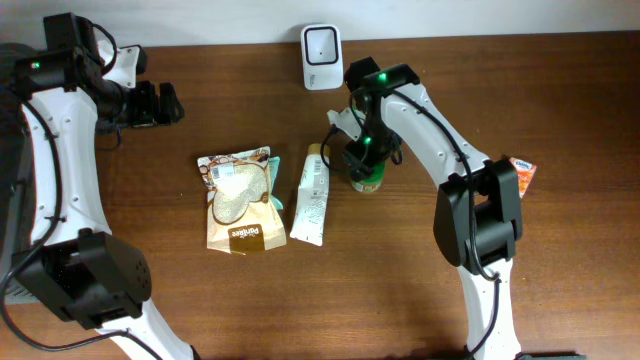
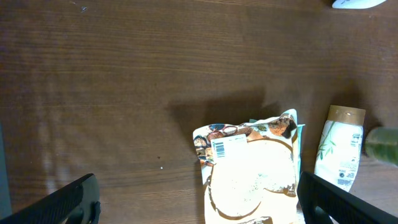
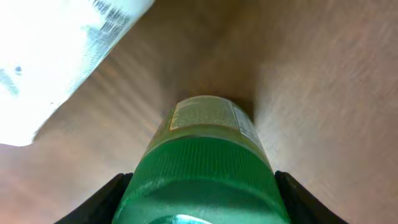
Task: Scan the item barcode
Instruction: 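Lift the jar and swing it toward the white scanner, then hold the jar bottom in front of the scanner window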
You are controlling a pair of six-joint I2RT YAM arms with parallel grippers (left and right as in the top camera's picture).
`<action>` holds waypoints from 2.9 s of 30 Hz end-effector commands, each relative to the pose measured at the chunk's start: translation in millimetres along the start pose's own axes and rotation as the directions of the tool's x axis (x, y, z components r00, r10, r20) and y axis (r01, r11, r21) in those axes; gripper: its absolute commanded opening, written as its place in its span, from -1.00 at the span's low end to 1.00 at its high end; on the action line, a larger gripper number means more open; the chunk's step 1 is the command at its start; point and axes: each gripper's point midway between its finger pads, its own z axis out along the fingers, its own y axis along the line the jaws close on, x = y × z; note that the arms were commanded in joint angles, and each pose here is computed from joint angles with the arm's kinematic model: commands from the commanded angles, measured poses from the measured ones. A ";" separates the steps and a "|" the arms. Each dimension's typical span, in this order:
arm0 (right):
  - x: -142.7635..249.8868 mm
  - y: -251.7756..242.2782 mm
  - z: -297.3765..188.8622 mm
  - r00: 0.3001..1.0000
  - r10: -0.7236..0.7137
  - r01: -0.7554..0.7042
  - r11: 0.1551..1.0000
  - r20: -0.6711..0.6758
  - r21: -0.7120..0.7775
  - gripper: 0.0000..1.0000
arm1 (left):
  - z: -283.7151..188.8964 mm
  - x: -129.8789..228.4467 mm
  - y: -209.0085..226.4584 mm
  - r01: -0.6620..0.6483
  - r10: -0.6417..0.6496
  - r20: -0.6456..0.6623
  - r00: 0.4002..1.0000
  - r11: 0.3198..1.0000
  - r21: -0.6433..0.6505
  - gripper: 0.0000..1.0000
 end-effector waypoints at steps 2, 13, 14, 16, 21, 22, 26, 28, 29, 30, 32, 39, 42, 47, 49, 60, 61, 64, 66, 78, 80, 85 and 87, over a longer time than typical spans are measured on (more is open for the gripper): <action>-20.5 34.0 -39.9 0.992 0.073 -0.053 0.981 0.102 -0.186 -0.05 | -10.9 -2.8 -4.1 -0.024 0.024 0.027 0.999 1.000 0.004 0.99; -60.3 97.1 -162.1 0.913 0.162 0.043 0.874 0.374 -0.484 0.05 | -10.9 -2.8 -4.1 -0.024 0.024 0.027 0.999 1.000 0.004 0.98; -63.4 102.6 -175.2 0.900 0.183 0.055 0.854 0.397 -0.517 0.06 | -10.9 -2.8 -4.1 -0.024 0.024 0.027 0.999 1.000 0.004 0.98; -69.7 112.7 -203.6 0.870 0.260 0.054 0.795 0.419 -0.604 0.07 | -10.9 -2.8 -4.1 -0.024 0.024 0.027 0.999 1.000 0.004 0.98; -77.3 118.6 -252.7 0.825 0.397 0.090 0.610 0.402 -0.787 0.08 | -10.9 -2.8 -4.1 -0.024 0.024 0.027 0.999 1.000 0.004 0.98; -74.6 121.9 -265.5 0.822 0.396 0.142 0.552 0.408 -0.821 0.08 | -10.9 -2.8 -4.1 -0.024 0.024 0.027 0.999 1.000 0.004 0.98; -61.5 123.8 -304.9 0.810 0.397 0.288 0.373 0.432 -0.882 0.07 | -10.9 -2.8 -4.1 -0.024 0.024 0.027 0.999 1.000 0.004 0.98; -56.4 120.3 -314.6 0.806 0.404 0.314 0.327 0.433 -0.891 0.07 | -10.9 -2.8 -4.1 -0.024 0.024 0.027 0.999 1.000 0.004 0.98; -55.5 115.5 -315.6 0.802 0.413 0.311 0.328 0.431 -0.892 0.07 | -10.9 -2.8 -4.1 -0.024 0.024 0.027 0.999 1.000 0.004 0.98; -55.0 112.3 -316.0 0.799 0.419 0.309 0.330 0.432 -0.892 0.07 | -10.9 -2.8 -4.1 -0.024 0.024 0.027 0.999 1.000 0.004 0.98; -54.4 106.4 -316.1 0.793 0.429 0.304 0.338 0.433 -0.891 0.07 | -10.9 -2.8 -4.1 -0.024 0.024 0.027 0.999 1.000 0.004 0.98; -63.6 90.6 -293.8 0.780 0.454 0.205 0.464 0.430 -0.862 -0.04 | -10.9 -2.8 -4.1 -0.024 0.024 0.027 0.999 1.000 0.004 0.98; -74.3 77.9 -278.4 0.770 0.501 0.085 0.532 0.395 -0.842 -0.04 | -10.9 -2.8 -4.1 -0.024 0.024 0.027 0.999 1.000 0.004 0.98; -98.5 50.8 -273.5 0.696 0.562 -0.006 0.627 0.447 -0.779 -0.02 | -9.7 -3.0 -9.9 -0.036 0.036 0.025 0.999 0.999 0.009 0.99; -110.7 27.2 -264.2 0.636 0.574 -0.088 0.718 0.516 -0.691 -0.01 | -9.7 -3.0 -9.7 -0.036 0.035 0.025 0.999 0.999 0.009 0.98; -178.2 -43.0 -255.1 0.543 -0.087 -0.280 0.919 0.835 0.279 0.06 | -9.7 -3.0 -9.7 -0.036 0.035 0.025 0.999 0.999 0.009 0.98; -188.3 -44.2 -254.3 0.542 -0.167 -0.258 0.899 0.823 0.353 0.06 | -9.7 -3.0 -9.7 -0.036 0.035 0.025 0.999 0.999 0.009 0.98; -216.1 -51.0 -237.0 0.549 -0.394 -0.145 0.823 0.737 0.549 -0.01 | -9.7 -3.0 -9.7 -0.036 0.035 0.025 0.999 0.999 0.009 0.98; -225.4 -57.0 -224.4 0.555 -0.471 -0.098 0.782 0.686 0.616 -0.06 | -9.7 -3.0 -9.9 -0.036 0.036 0.025 0.999 0.999 0.009 0.98; -251.1 -97.4 -165.4 0.596 -0.642 0.007 0.604 0.482 0.797 0.08 | -9.7 -3.0 -9.9 -0.036 0.036 0.025 0.999 0.999 0.009 0.98; -253.5 -102.5 -168.3 0.584 -0.655 -0.007 0.586 0.479 0.810 0.09 | -9.7 -3.0 -9.7 -0.036 0.035 0.025 0.999 0.999 0.009 0.98; -252.5 -113.4 -164.3 0.583 -0.733 0.067 0.475 0.352 0.877 0.16 | -9.7 -3.0 -9.7 -0.036 0.035 0.025 0.999 0.999 0.009 0.98; -252.3 -113.9 -164.4 0.583 -0.734 0.069 0.472 0.348 0.879 0.17 | -9.7 -3.0 -9.9 -0.036 0.036 0.025 0.999 0.999 0.009 0.98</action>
